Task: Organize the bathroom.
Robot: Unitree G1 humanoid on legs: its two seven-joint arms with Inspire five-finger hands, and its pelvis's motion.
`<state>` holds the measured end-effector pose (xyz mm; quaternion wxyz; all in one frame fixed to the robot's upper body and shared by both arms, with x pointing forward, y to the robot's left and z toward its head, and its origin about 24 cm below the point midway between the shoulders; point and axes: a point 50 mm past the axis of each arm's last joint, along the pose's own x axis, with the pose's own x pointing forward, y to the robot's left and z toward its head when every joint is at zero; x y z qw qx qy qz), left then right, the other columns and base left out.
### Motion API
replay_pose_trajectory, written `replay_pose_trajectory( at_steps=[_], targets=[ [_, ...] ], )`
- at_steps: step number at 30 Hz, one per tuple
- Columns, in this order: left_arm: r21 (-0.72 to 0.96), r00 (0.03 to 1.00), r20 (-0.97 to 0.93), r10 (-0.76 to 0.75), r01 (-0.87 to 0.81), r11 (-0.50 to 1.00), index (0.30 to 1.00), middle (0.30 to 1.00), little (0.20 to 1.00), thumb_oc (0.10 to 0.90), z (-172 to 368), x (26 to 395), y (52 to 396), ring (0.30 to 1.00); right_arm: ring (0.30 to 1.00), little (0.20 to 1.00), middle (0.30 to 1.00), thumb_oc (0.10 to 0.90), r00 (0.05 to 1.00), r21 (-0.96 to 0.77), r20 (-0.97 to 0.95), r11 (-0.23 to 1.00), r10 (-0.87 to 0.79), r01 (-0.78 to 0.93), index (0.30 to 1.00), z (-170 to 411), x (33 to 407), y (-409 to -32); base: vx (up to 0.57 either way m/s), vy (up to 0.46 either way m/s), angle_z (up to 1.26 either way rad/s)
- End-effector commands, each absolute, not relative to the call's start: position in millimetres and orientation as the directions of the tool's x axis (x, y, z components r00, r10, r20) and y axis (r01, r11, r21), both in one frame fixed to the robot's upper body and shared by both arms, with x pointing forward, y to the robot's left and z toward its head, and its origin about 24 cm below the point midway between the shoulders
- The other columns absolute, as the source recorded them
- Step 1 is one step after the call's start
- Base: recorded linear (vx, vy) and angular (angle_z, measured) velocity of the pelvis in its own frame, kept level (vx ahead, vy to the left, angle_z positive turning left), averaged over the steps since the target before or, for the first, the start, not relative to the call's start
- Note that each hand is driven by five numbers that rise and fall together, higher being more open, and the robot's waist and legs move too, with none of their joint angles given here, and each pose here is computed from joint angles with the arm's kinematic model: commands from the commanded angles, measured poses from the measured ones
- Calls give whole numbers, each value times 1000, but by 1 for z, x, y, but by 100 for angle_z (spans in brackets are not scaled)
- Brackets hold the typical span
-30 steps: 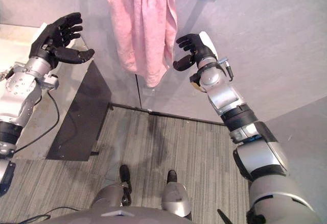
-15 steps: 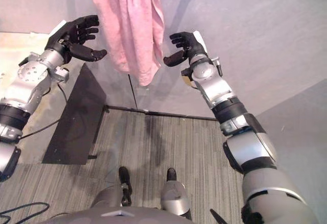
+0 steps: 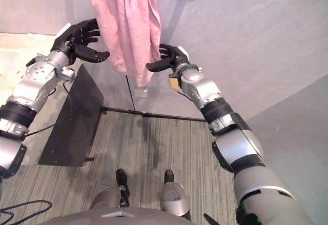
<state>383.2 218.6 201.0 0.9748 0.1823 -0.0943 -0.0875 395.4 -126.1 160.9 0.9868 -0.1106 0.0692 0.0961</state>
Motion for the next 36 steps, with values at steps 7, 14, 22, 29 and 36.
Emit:
replay_pose_trajectory(
  at_steps=[7,14,22,29,36],
  targets=[
    [372,906,356,-229,87,924,900,900,900,800,258,390,206,900,900,900,900,800,962,-220,123,952,246,-215,900,231,406,-94,-2,-3,2],
    [385,928,277,-248,129,914,900,900,900,800,247,393,206,900,900,900,900,800,961,-292,205,948,188,-124,900,249,408,-102,-12,-5,6],
    [385,940,219,-263,165,908,900,900,900,800,231,394,207,900,900,900,900,800,960,-343,232,937,154,-67,900,258,409,-114,29,3,0],
    [387,940,207,-270,175,905,900,900,900,800,230,398,199,900,900,900,900,800,963,-366,223,929,150,-60,900,260,411,-120,5,1,0],
    [401,948,211,-239,139,905,900,900,900,800,235,401,198,900,900,900,900,800,961,-377,212,922,177,-87,900,258,411,-117,0,0,0]
  ],
)
